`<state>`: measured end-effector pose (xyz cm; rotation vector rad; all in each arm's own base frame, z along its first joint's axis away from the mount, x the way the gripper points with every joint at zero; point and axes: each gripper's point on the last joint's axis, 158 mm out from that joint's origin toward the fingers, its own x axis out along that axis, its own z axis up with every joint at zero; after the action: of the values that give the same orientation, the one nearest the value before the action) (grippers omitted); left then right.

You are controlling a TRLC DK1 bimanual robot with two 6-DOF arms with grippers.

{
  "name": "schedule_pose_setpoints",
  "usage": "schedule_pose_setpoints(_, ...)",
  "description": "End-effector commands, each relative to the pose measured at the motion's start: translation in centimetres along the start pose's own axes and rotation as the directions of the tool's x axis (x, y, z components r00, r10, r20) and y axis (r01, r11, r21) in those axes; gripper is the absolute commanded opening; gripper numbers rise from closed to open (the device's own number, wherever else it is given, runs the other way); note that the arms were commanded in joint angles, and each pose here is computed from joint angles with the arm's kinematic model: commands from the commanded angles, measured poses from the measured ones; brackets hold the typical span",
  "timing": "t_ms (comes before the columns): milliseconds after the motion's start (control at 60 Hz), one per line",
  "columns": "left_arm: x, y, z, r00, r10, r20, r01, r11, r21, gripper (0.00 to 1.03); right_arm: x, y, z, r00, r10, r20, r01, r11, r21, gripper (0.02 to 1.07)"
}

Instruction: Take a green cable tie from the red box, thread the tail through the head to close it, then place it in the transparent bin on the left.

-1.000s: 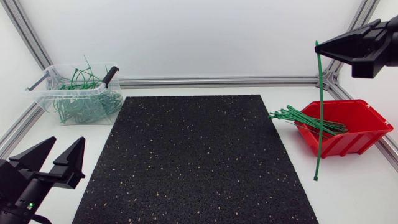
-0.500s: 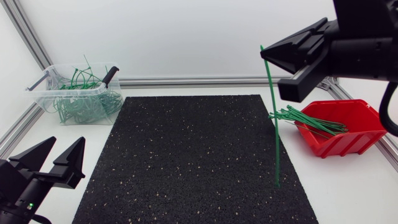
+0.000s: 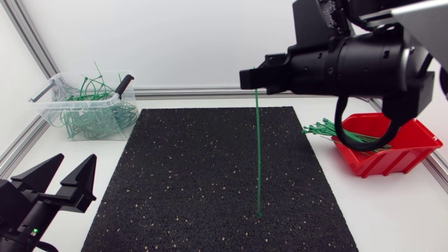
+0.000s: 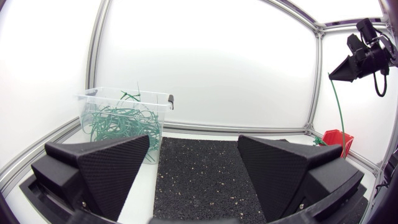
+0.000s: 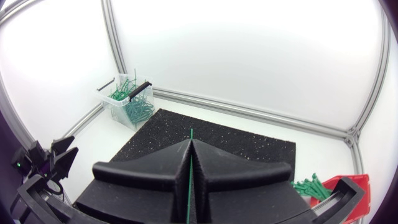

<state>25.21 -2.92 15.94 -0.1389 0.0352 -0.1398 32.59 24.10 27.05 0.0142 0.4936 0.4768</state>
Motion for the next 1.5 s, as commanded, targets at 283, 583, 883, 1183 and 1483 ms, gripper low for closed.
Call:
schedule_pose_setpoints(283, 0.2, 0.2, -2.6, 0.998, 0.002, -0.067, -0.003, 1.000, -0.020, 0.99, 4.7, 1.9, -0.7, 1.000, -0.022, 0.007, 0.020, 0.965, 0.260, 0.08)
schedule_pose_setpoints(583, 0.2, -0.1, -2.8, 0.997, -0.007, -0.073, 0.005, 1.000, -0.020, 0.99, 6.9, 4.5, 0.4, 0.998, 0.011, 0.055, -0.030, 0.934, 0.356, 0.08)
schedule_pose_setpoints(883, 0.2, -0.1, -2.7, 0.997, -0.008, -0.072, 0.007, 1.000, -0.019, 0.99, 10.0, 1.0, -5.5, 0.998, -0.041, -0.053, 0.060, 0.896, 0.440, 0.08)
schedule_pose_setpoints(1183, 0.2, -0.3, -2.8, 0.997, -0.016, -0.073, 0.014, 1.000, -0.019, 0.99, 10.6, -6.5, -13.4, 0.973, -0.101, -0.210, 0.195, 0.842, 0.502, 0.08)
schedule_pose_setpoints(1483, 0.2, -0.4, -2.8, 0.997, -0.019, -0.075, 0.017, 1.000, -0.019, 0.99, 9.4, -11.2, -18.5, 0.945, -0.173, -0.279, 0.282, 0.861, 0.423, 0.16)
